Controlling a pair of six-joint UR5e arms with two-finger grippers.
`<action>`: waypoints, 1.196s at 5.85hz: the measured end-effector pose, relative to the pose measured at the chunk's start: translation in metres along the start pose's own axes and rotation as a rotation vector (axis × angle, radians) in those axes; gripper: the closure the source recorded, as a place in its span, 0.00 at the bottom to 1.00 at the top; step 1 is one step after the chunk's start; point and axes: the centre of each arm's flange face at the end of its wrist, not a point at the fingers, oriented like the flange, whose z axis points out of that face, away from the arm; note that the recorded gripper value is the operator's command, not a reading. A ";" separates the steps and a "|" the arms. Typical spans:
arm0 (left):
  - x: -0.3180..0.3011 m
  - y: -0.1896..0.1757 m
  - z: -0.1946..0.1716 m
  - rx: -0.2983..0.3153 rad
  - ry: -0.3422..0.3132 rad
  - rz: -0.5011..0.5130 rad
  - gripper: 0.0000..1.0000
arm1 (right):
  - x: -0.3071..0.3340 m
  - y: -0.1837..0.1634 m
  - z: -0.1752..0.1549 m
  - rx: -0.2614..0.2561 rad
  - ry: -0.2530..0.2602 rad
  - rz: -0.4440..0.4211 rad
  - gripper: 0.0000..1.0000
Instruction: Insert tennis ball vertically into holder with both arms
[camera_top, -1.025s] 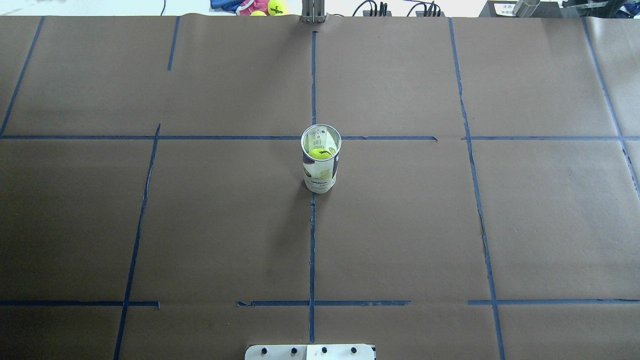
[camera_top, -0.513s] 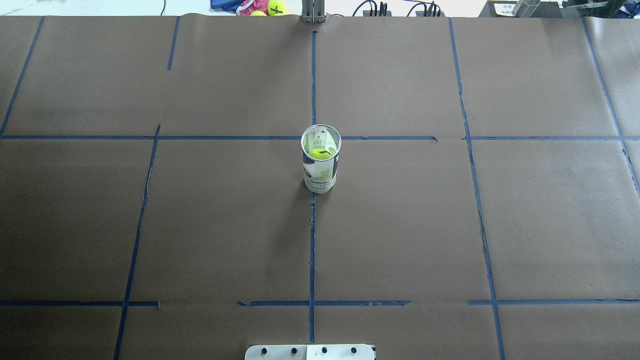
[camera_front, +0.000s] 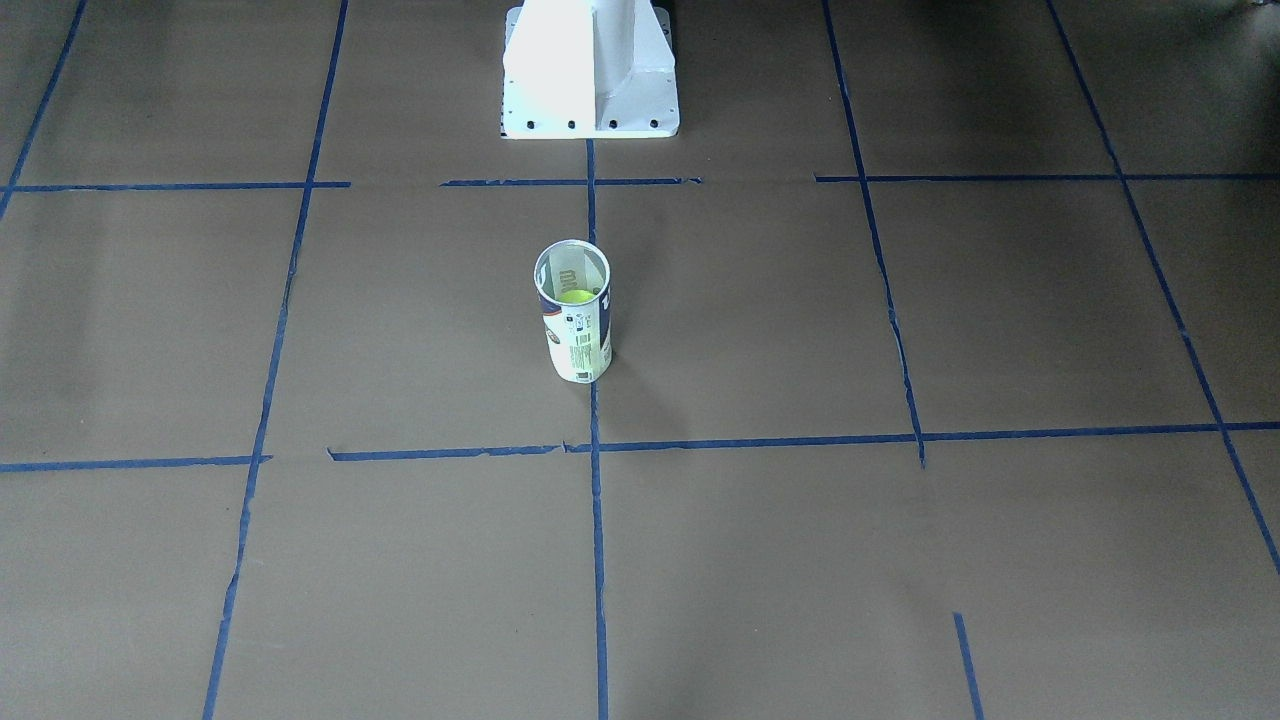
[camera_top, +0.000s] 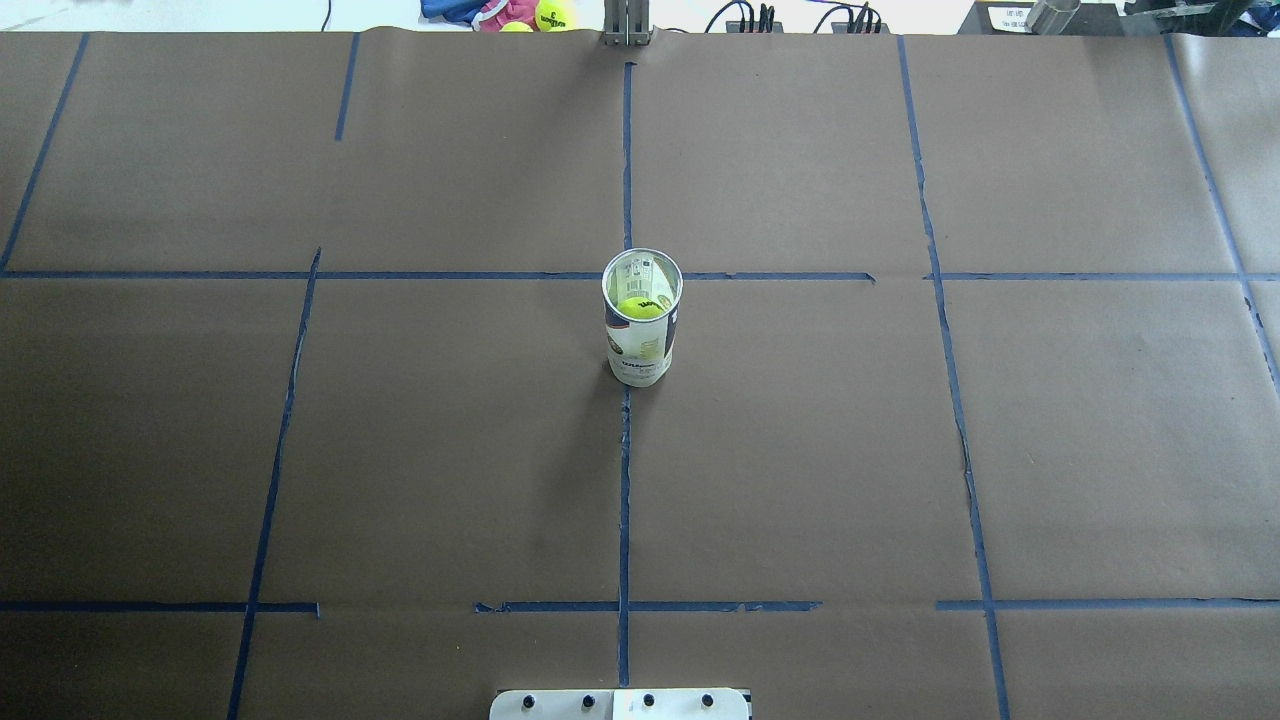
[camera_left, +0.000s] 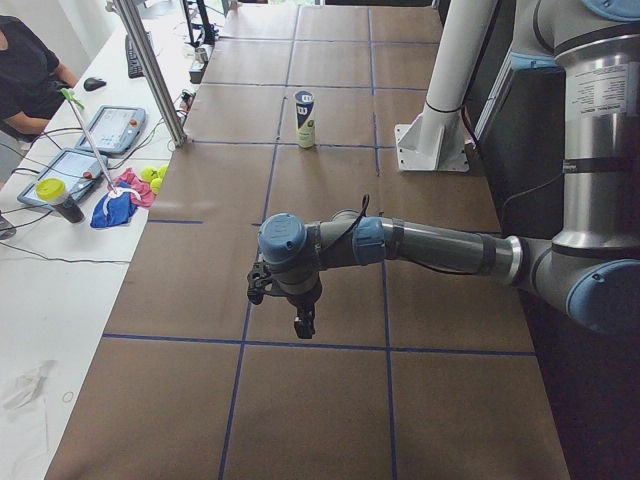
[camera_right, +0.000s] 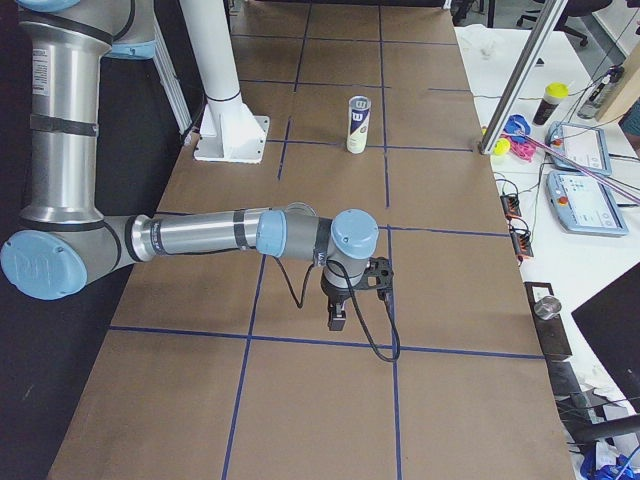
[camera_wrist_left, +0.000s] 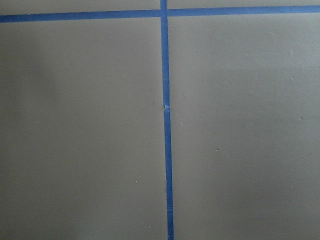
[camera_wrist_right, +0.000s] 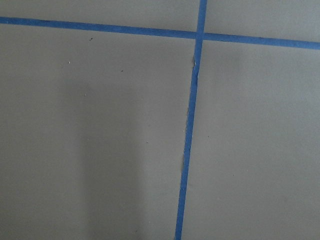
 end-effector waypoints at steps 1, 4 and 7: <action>-0.003 0.008 -0.001 0.000 0.001 -0.008 0.00 | -0.002 0.003 -0.002 0.003 0.000 -0.003 0.00; -0.007 0.022 -0.002 0.029 -0.002 0.008 0.00 | -0.002 0.005 -0.001 0.002 -0.002 -0.001 0.00; -0.010 0.020 0.000 0.042 -0.013 0.029 0.00 | -0.001 0.006 0.000 0.001 -0.002 0.001 0.00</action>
